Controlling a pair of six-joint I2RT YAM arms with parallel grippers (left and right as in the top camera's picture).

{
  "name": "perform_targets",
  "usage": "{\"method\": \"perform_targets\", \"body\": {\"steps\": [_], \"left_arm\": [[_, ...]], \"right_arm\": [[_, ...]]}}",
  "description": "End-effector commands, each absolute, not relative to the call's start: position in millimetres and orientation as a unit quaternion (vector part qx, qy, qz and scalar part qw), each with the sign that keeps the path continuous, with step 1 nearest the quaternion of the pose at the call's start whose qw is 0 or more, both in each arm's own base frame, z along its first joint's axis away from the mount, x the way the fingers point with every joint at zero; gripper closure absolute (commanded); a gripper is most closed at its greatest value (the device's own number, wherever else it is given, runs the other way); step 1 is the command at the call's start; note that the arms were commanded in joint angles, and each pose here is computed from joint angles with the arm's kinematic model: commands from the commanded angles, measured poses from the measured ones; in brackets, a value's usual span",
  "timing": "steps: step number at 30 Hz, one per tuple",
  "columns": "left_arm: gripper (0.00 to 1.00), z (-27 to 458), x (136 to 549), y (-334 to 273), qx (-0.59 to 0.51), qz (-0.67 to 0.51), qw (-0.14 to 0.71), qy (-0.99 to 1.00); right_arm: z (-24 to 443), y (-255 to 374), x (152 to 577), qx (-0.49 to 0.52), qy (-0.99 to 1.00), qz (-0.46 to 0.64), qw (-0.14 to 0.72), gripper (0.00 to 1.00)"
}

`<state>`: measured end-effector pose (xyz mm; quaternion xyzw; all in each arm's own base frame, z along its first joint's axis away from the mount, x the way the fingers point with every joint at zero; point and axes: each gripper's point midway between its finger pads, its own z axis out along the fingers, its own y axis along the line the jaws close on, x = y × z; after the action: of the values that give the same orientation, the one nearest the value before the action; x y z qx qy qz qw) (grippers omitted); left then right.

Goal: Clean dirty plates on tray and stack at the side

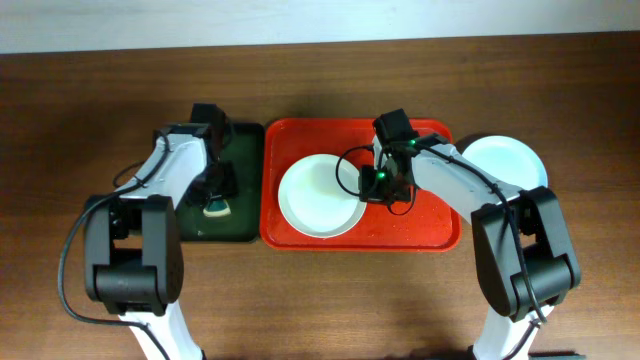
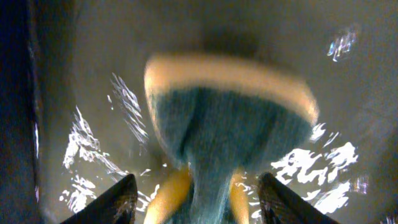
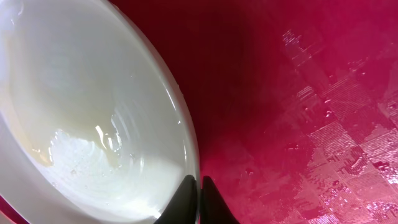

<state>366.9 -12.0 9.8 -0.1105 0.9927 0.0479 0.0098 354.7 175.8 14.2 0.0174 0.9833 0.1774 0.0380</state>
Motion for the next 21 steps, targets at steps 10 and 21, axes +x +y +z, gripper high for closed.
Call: {"method": "perform_targets", "body": {"steps": [10, 21], "left_arm": [[0.00, 223, 431, 51, -0.217, -0.026, 0.262, 0.940], [0.01, 225, 428, 70, -0.237, -0.022, 0.265, 0.934]], "right_arm": [[17, 176, 351, 0.015, 0.984, 0.175, 0.039, 0.88], [17, 177, 353, 0.014, 0.983, 0.177, 0.045, 0.84]]}}
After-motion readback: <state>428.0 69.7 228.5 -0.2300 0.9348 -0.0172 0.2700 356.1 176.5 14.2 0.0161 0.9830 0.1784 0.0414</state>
